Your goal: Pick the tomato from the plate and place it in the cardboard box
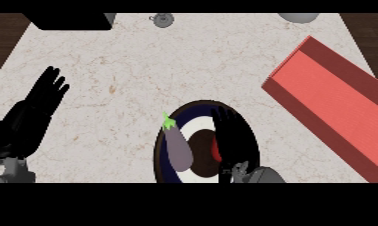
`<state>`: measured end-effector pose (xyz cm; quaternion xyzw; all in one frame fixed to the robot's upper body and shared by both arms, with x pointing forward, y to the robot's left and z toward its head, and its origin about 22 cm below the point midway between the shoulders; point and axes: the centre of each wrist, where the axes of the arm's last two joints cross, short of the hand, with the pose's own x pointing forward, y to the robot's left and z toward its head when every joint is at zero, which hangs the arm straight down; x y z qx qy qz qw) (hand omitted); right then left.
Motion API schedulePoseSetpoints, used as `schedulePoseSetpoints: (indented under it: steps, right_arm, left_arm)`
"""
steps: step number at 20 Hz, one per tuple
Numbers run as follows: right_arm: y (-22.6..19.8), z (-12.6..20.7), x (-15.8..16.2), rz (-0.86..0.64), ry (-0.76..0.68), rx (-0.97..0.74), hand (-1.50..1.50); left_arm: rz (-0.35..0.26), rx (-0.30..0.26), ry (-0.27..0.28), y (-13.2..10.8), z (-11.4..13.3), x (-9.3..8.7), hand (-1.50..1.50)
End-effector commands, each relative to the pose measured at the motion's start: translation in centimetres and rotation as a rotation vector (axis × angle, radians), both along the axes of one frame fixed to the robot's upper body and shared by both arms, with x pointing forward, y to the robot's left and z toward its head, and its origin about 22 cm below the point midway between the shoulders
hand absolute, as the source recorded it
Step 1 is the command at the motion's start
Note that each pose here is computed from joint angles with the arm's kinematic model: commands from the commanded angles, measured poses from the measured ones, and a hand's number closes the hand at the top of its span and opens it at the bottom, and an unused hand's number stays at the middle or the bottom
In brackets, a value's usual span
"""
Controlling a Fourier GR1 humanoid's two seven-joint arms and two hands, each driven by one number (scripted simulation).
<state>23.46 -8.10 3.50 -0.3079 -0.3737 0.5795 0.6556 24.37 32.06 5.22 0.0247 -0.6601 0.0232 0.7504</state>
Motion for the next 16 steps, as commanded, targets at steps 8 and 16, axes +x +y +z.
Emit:
schedulePoseSetpoints:
  steps: [8, 16]
  right_arm:
    - [0.2, -1.3, 0.0, 0.081, -0.085, 0.021, 1.50]
    - [-2.7, 0.0, 0.7, 0.124, -0.100, 0.044, 1.50]
  left_arm:
    - [-0.012, 0.019, -0.004, 0.9, -0.6, -0.8, 0.00]
    - [-0.002, 0.008, -0.014, -0.5, -0.5, -0.5, 0.00]
